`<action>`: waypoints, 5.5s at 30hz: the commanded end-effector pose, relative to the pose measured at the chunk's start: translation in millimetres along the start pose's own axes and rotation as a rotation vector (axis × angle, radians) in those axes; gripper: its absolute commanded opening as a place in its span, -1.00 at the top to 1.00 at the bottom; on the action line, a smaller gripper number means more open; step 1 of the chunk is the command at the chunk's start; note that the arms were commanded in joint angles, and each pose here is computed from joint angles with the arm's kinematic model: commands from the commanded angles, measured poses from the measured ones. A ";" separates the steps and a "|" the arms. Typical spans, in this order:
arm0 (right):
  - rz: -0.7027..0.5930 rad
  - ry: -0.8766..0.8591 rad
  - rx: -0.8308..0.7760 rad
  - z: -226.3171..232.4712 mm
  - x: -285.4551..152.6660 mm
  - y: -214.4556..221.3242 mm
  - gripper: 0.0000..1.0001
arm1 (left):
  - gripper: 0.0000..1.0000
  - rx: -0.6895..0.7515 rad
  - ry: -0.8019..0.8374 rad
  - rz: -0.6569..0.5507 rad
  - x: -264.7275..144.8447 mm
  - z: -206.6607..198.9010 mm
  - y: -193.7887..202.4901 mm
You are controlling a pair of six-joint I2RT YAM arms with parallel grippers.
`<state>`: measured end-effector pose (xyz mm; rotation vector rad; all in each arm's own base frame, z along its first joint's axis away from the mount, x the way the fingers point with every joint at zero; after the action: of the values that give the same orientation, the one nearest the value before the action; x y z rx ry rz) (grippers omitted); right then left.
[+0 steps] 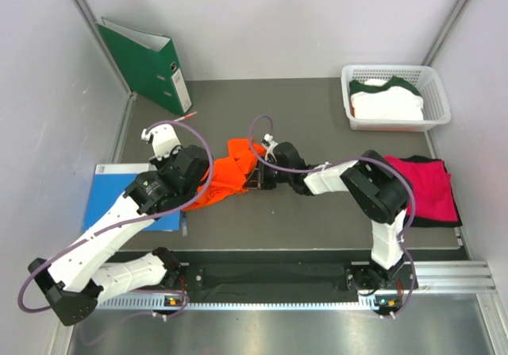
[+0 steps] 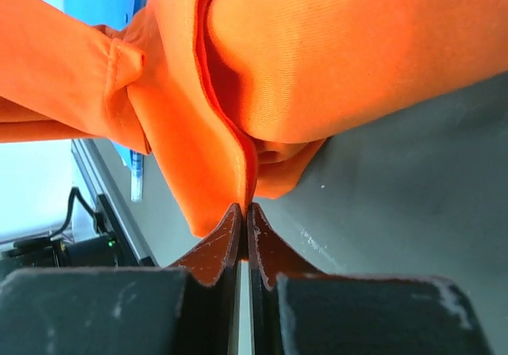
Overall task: Fold and stack the t-shirts
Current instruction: Flatten out the tshirt
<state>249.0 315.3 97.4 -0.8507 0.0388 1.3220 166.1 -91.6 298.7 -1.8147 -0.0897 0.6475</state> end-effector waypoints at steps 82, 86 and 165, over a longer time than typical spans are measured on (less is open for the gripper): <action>-0.401 0.367 -0.375 36.2 -145.9 -111.1 -0.95 | -0.62 -0.122 0.443 0.310 103.8 -50.4 102.0; -0.386 0.371 -0.351 28.9 -143.3 -108.3 -0.94 | -0.49 -0.110 0.464 0.313 96.6 -44.2 100.3; -0.113 0.897 0.219 -142.8 -129.5 -64.2 1.00 | 1.00 -0.158 0.014 -0.174 -10.3 52.5 -70.0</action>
<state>349.0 161.6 101.0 -1.2004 0.5478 0.8231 158.2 -34.7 341.4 -1.9300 -0.2056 0.5392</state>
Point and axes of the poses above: each gripper's point midway between its finger pads, its own x axis out along the fingers, its own z axis along the line the jaws close on, y = z × x, the point moved 10 cm from there along -x, back along the fingers, and after that the axes turned 7 degrees about -x, right-handed, at the moved point
